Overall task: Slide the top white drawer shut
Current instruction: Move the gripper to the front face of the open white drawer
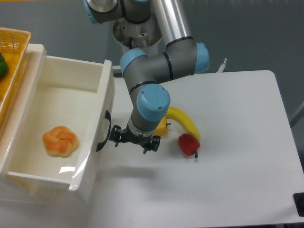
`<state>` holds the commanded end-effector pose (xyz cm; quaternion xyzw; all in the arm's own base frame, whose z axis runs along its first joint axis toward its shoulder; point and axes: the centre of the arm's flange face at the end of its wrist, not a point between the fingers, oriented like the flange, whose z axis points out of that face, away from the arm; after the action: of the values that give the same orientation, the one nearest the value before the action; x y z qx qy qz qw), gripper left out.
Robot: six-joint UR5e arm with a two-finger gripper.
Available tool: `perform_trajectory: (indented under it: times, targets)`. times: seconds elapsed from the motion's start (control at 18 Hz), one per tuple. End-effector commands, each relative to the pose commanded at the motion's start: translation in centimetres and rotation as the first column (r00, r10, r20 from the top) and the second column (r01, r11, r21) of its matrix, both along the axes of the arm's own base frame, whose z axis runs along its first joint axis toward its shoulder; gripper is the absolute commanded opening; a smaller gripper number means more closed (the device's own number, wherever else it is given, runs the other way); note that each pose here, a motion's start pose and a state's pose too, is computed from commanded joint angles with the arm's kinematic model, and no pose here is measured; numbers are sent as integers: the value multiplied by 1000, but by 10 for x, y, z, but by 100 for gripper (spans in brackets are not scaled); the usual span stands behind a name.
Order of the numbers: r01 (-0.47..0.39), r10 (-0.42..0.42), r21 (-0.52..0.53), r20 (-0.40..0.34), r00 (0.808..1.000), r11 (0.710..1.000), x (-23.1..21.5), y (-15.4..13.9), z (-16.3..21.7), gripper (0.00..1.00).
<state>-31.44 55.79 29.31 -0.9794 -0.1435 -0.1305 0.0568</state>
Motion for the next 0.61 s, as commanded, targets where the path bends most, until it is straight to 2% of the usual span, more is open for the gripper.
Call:
perform_trajectory:
  times: [0.61]
  targets:
    - [13,-14,48,11,1000,999,14,6,18,100]
